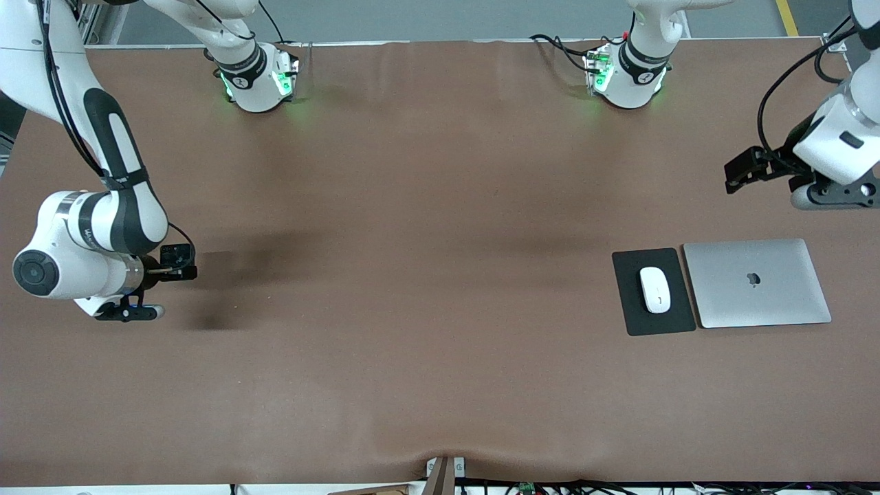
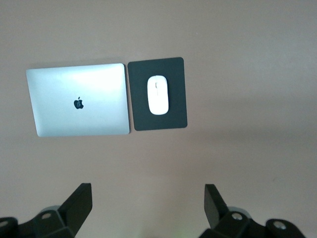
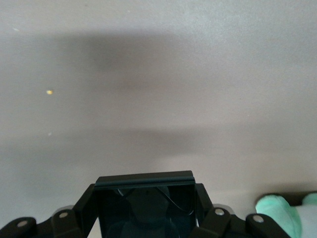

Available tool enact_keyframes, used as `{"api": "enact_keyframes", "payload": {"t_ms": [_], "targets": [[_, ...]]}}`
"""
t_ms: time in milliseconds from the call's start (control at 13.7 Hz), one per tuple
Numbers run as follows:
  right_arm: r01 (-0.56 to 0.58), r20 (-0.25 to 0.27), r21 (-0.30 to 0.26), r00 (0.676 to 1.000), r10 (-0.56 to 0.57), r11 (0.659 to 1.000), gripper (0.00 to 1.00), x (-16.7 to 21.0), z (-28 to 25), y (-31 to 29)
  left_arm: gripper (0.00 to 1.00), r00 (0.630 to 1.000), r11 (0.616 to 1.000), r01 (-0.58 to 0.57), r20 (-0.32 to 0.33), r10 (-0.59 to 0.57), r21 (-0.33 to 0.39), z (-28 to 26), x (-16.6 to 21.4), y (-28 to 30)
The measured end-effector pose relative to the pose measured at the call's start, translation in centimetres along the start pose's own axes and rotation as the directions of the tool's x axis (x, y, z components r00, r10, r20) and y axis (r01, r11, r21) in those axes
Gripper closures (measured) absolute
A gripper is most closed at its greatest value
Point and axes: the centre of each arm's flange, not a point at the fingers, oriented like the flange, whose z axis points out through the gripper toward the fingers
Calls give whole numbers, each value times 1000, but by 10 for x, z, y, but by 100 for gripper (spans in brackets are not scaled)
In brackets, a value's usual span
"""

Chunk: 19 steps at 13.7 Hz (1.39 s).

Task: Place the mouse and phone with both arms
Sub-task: 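Lower the black phone beside the green plush and open the right gripper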

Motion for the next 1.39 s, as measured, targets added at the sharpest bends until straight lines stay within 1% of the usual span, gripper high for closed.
{"api": "enact_keyframes", "payload": {"t_ms": [146,219,438,657,949,1096,1169,1315,1388], "targets": [[-14,-4,1,1000,14,1000,20,-5,14,10,0,1000,1000,-9,-7,9,-6,-12,-12,7],[-27,0,3,1000,27,1000,20,-8,18,19,0,1000,1000,-10,-3,10,-24,-15,-20,9],[-81,33,22,996,81,996,20,-20,36,52,0,1000,999,-4,11,5,-42,-18,-35,10],[-113,71,37,991,110,993,20,-26,62,70,0,1000,999,4,28,-3,-43,-17,-38,6],[-109,61,40,992,106,993,19,-20,83,68,0,999,999,26,47,-24,-41,-19,-42,-5],[-107,63,41,993,104,993,4,-20,84,66,0,998,998,47,54,-44,-41,-20,-42,-15],[-104,61,42,993,101,994,0,-19,83,65,0,997,998,49,55,-47,-41,-20,-42,-16],[-95,61,43,994,92,995,0,-16,76,60,0,998,998,47,55,-44,-40,-20,-43,-14],[-84,72,42,994,81,996,0,-14,67,55,0,998,998,47,54,-45,-38,-21,-43,-12]]}}
